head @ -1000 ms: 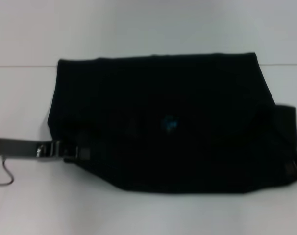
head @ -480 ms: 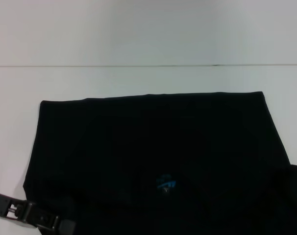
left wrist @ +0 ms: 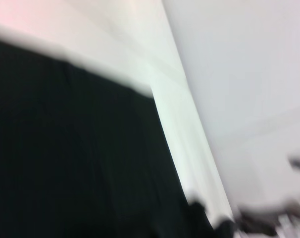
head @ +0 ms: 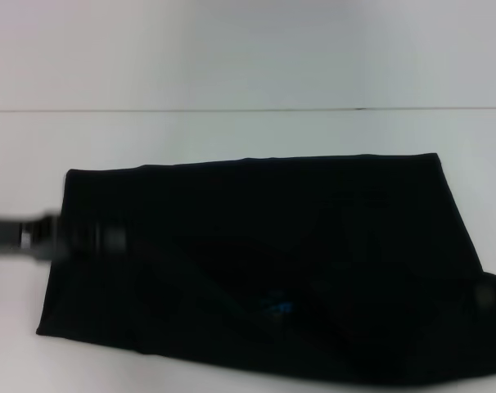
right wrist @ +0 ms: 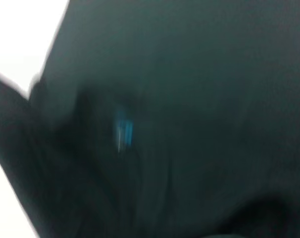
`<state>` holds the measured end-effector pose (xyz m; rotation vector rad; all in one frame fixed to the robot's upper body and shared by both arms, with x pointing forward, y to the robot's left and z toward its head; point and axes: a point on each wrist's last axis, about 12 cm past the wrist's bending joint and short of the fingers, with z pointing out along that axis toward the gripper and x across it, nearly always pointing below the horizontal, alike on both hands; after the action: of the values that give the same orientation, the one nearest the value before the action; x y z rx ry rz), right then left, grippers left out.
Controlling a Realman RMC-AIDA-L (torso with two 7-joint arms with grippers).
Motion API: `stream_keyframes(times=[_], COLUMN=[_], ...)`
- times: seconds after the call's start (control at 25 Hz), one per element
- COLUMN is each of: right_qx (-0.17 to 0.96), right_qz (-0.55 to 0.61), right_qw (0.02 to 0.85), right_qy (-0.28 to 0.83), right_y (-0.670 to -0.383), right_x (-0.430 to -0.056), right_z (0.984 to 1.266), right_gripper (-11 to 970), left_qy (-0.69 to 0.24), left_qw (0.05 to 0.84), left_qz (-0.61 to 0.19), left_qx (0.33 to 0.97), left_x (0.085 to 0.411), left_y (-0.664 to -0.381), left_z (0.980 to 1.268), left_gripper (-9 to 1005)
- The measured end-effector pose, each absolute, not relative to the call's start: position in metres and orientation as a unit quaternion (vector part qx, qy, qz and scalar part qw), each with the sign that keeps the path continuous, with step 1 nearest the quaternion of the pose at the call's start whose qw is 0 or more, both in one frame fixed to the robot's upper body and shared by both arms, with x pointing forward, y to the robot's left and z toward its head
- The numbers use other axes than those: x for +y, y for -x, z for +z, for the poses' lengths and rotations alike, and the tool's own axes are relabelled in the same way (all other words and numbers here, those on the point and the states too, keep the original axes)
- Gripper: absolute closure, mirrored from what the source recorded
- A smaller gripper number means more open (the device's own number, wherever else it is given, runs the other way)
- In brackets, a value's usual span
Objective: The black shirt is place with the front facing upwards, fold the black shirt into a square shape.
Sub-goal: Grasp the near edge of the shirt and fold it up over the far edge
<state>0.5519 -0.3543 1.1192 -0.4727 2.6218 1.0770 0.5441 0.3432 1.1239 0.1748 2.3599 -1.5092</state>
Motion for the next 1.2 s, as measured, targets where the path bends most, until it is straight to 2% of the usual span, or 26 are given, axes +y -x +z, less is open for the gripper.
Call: stream_keyframes(times=[0.12,0.24,0.44,0.6,0.96,1.2], right_qx=[0.890,0.869,0.838,0.834,0.809,0.815], right_qz=[0.401,0.421,0.425,0.406,0.407,0.377], right_qw=[0.197,0.259,0.341,0.370,0.416,0.426], right_qy=[0.091,0.032,-0.030,-0.050,-0.083,-0.104], right_y=[-0.562,-0.573,-0.594,-0.606,-0.620,-0.628], right_x=[-0.362,-0.363,-0.340,-0.326,-0.328,-0.321], right_z=[1.121,1.118,1.101,1.094,1.106,1.098], right_gripper=[912,912,913,913,910,904], left_qy=[-0.022,0.052,0.103,0.108,0.120,0.127], left_qw=[0.212,0.289,0.346,0.360,0.398,0.414], left_qz=[-0.516,-0.490,-0.468,-0.452,-0.426,-0.392], left_qx=[0.830,0.821,0.806,0.809,0.804,0.811], left_x=[0.347,0.351,0.345,0.339,0.332,0.321], left_y=[-0.558,-0.578,-0.594,-0.600,-0.614,-0.623], left_z=[1.125,1.118,1.108,1.104,1.103,1.097], left_gripper=[972,972,972,971,972,971])
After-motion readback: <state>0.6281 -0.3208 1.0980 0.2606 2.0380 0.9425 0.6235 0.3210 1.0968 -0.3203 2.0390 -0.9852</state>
